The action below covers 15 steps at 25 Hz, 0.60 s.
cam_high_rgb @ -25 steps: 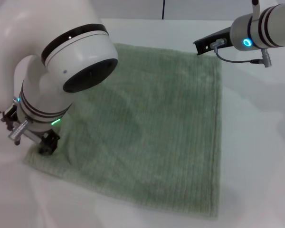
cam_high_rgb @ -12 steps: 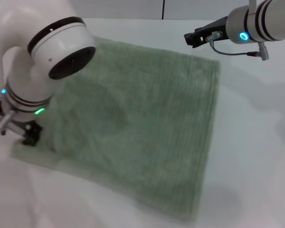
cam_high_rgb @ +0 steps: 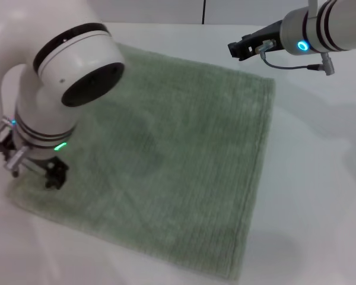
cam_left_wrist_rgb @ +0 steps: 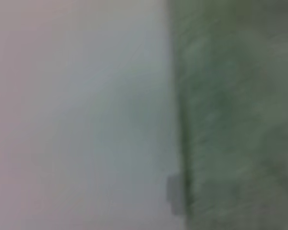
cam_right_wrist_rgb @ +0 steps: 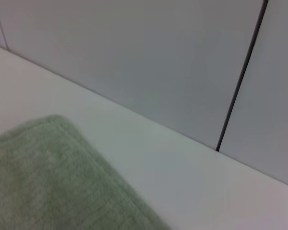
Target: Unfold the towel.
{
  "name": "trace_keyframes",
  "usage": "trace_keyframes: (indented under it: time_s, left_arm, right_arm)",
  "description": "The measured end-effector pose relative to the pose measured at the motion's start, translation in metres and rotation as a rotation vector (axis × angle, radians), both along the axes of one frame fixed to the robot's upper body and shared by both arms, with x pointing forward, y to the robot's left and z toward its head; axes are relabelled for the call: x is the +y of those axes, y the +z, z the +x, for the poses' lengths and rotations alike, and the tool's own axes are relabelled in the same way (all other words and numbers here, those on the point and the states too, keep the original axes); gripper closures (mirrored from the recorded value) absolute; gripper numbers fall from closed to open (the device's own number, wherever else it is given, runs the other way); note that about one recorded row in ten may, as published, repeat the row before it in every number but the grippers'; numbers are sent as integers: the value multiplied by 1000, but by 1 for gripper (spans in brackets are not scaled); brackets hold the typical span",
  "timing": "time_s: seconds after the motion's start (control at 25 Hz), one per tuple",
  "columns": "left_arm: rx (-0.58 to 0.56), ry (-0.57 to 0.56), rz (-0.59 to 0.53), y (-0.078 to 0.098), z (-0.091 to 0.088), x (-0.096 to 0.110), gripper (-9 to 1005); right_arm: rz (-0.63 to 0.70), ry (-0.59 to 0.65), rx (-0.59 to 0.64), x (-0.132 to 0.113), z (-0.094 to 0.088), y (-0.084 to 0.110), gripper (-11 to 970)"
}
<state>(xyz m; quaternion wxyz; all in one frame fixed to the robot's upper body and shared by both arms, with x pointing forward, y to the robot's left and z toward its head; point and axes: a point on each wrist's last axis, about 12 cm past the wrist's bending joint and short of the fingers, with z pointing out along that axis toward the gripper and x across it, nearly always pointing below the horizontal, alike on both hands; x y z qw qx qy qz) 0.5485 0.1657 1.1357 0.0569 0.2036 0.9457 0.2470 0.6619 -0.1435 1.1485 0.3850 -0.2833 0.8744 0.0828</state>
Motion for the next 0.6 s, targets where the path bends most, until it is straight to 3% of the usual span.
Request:
trace_keyframes:
  time_s: [0.04,0.36,0.6]
  left_arm:
    - [-6,-48,-34,4,-2,-11,149]
    - [-6,-127,-115,10,-3,-29,149]
    - [-154,-254,-151,12,21,-40,149]
  right_arm:
    - [-6,6,1,1,-1,-1,619]
    - [-13,12,-27,-1,-2,-4,526]
    - [-6,10,-114,-4,2,2,440]
